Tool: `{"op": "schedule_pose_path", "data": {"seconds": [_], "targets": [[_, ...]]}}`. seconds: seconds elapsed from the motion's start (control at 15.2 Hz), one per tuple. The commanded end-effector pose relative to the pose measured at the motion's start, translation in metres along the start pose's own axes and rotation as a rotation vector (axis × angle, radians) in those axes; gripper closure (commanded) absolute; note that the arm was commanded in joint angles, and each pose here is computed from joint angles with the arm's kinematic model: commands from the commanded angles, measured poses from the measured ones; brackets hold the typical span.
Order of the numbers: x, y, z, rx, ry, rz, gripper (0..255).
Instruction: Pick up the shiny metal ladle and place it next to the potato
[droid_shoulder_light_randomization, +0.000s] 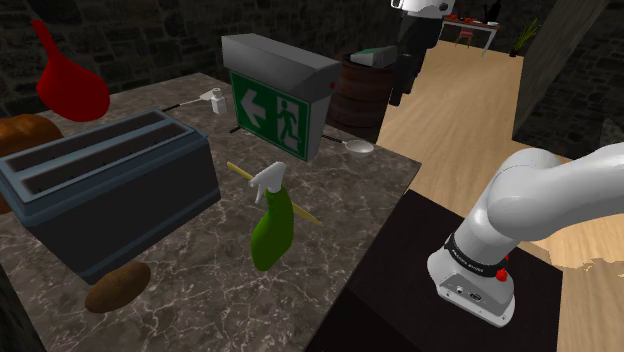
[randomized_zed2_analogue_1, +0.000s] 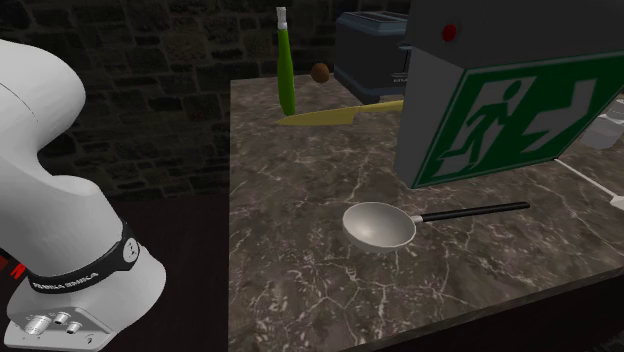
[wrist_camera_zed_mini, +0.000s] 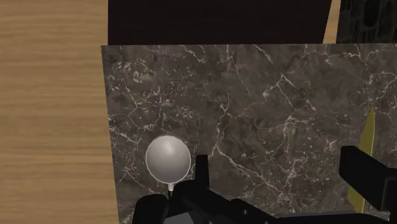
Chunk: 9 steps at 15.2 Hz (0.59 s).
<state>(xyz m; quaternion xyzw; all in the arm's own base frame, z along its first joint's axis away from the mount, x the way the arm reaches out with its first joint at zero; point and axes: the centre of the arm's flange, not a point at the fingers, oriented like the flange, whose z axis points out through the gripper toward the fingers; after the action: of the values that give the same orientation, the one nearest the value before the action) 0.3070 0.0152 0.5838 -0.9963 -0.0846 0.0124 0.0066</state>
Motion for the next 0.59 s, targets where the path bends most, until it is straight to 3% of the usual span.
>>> {"op": "schedule_pose_path", "data": {"seconds": [0.0,0.53], "targets": [[0.000,0.000,0.000,0.000,0.000,0.000,0],[0.061,0.044,0.070,0.026,0.046,0.025,0]]}}
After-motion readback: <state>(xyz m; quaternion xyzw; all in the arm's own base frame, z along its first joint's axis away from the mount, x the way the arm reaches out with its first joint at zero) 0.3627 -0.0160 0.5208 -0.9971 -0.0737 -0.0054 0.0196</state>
